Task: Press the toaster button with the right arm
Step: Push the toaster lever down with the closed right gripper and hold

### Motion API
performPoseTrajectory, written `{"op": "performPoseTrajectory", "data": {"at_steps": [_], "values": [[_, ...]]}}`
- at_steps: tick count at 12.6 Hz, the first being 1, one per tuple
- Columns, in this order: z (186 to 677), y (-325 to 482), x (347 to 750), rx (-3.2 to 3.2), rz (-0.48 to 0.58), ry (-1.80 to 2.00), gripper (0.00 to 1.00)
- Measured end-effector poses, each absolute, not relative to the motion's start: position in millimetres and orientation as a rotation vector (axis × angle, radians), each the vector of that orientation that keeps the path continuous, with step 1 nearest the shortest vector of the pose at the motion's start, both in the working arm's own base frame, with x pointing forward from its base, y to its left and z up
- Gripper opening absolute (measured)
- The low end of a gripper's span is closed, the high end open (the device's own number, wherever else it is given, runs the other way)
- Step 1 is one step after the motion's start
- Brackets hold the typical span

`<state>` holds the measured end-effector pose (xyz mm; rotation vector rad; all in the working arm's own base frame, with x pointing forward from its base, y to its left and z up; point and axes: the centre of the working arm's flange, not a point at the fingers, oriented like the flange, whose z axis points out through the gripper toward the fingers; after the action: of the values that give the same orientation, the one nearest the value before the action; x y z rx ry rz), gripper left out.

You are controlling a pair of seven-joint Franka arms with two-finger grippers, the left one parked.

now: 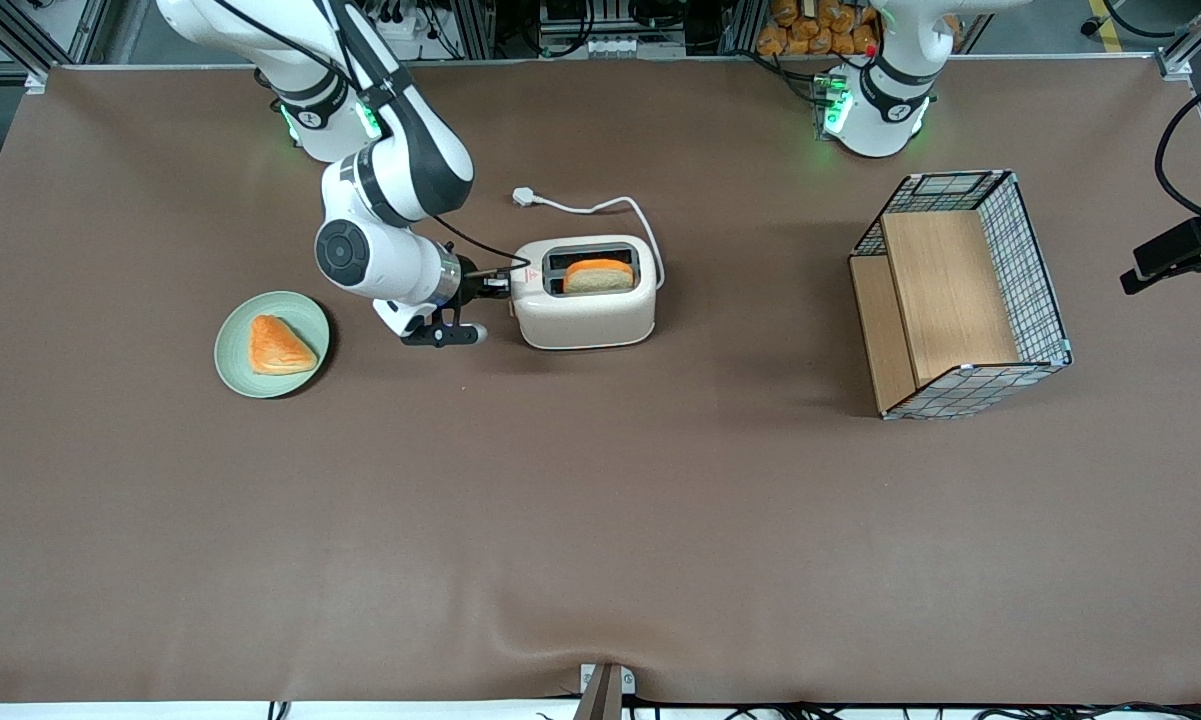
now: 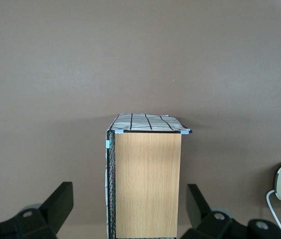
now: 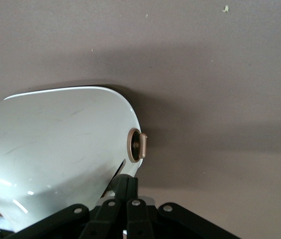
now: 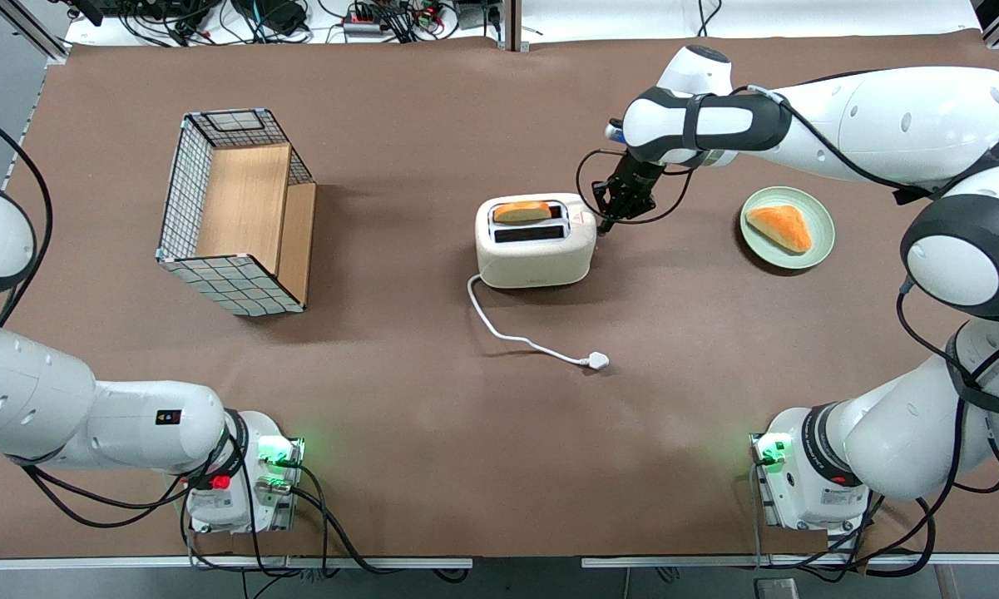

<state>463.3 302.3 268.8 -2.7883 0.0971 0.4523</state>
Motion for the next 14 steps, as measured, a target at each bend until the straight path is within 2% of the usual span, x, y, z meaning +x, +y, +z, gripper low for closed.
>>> {"op": "performPoseTrajectory", "data": {"at_steps": [14], "values": [[242, 296, 467, -2.752, 0.461, 0.13, 0.01]]}}
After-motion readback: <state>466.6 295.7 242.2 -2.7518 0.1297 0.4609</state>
